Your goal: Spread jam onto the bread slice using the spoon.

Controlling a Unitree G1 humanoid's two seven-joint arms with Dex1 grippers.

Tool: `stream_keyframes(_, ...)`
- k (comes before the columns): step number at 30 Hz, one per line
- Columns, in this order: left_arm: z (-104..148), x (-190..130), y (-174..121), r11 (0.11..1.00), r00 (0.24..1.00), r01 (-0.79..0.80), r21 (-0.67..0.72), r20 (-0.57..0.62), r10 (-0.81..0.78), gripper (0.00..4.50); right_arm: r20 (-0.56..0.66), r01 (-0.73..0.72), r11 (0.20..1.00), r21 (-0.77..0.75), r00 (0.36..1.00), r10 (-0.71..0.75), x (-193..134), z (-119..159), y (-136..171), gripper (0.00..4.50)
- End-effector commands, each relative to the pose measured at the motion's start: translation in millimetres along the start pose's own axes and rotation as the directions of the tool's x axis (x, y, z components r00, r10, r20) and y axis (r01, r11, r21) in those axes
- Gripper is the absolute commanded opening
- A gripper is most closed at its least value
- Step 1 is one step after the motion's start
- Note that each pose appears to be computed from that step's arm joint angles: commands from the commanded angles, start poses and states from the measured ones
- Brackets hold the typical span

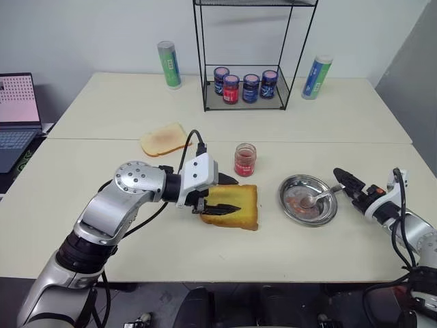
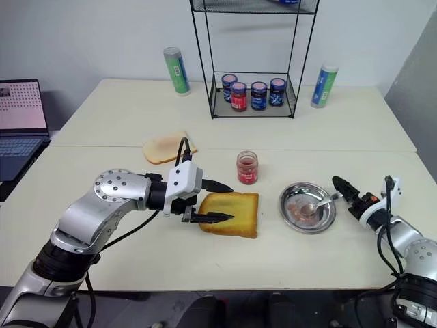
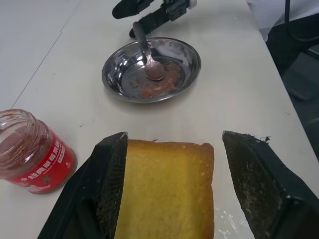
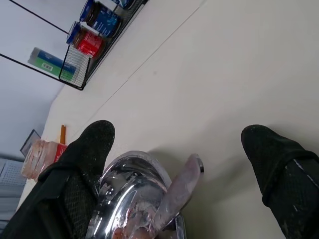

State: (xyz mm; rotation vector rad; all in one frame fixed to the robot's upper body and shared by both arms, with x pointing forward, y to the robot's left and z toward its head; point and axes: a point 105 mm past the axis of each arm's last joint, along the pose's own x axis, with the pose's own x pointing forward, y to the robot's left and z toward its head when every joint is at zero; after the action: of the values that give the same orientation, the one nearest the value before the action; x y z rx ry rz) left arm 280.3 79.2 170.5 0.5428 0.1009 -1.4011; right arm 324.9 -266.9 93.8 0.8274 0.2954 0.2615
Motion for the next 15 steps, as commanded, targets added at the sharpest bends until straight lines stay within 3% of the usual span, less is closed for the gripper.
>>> stream_keyframes(1,8.9,-4.2,1.8,0.999,1.000,-0.014,0.050,0.017,0.013,3.15,0.002,-0.082,0.997,0.012,0.997,0.082,4.9,-0.2,15.7,4.50)
stream_keyframes(6,2.7,-4.0,-2.0,0.999,1.000,-0.023,0.044,0.005,0.023,3.15,0.015,-0.075,0.996,0.042,0.997,0.074,2.6,-6.8,10.5,4.50)
stream_keyframes(9,3.1,-3.6,-2.4,0.999,1.000,-0.026,0.043,0.009,0.026,3.18,0.023,-0.077,0.995,0.061,0.997,0.075,3.4,-7.5,9.5,4.09)
stream_keyframes(15,2.5,-6.5,2.3,0.998,0.999,-0.047,0.034,0.009,0.047,3.18,0.041,-0.092,0.992,0.083,0.995,0.089,4.3,-8.7,11.6,2.65)
